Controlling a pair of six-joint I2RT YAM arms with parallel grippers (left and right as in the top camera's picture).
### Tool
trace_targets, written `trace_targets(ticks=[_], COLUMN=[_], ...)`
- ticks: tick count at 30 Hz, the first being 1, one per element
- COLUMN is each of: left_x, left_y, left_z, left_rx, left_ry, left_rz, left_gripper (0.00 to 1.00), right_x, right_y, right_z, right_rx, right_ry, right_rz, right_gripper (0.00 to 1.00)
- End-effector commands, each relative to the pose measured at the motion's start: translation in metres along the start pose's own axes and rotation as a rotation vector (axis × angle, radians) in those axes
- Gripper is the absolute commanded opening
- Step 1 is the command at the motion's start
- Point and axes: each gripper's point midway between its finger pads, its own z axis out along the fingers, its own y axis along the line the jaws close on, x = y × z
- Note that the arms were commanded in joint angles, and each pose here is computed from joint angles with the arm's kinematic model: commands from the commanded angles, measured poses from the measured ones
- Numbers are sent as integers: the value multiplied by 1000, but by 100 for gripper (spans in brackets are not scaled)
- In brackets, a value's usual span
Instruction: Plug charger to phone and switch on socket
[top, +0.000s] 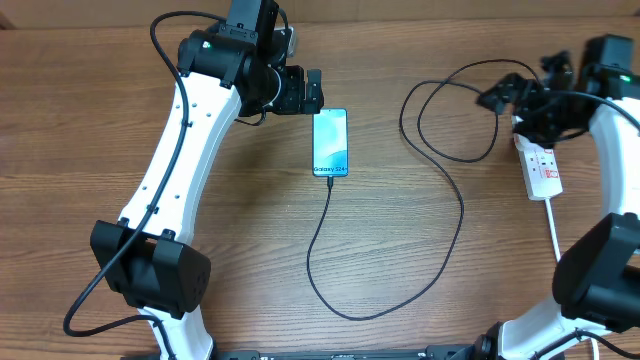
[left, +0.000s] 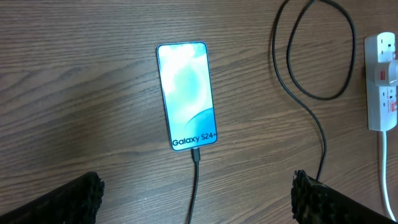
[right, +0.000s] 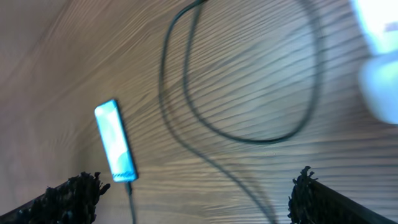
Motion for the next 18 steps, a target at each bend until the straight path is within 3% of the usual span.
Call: trace_targets(ticks=[1,10,18], left_x=[-4,-4,-4], left_y=[-1,-1,-1], left_z=[-6,-6,-6], left_rx=[-1,0,0], left_ry=[-20,-20,-20], left_rz=[23,23,23], left_gripper=[100,100,100], right_x=[-22,-29,-38], right_y=[-26,-103,-117], right_z=[-37,-82,-66], right_rx=[37,101,98], right_ry=[-110,-188,-183], right_rz=[14,96,75], right_gripper=[100,100,100])
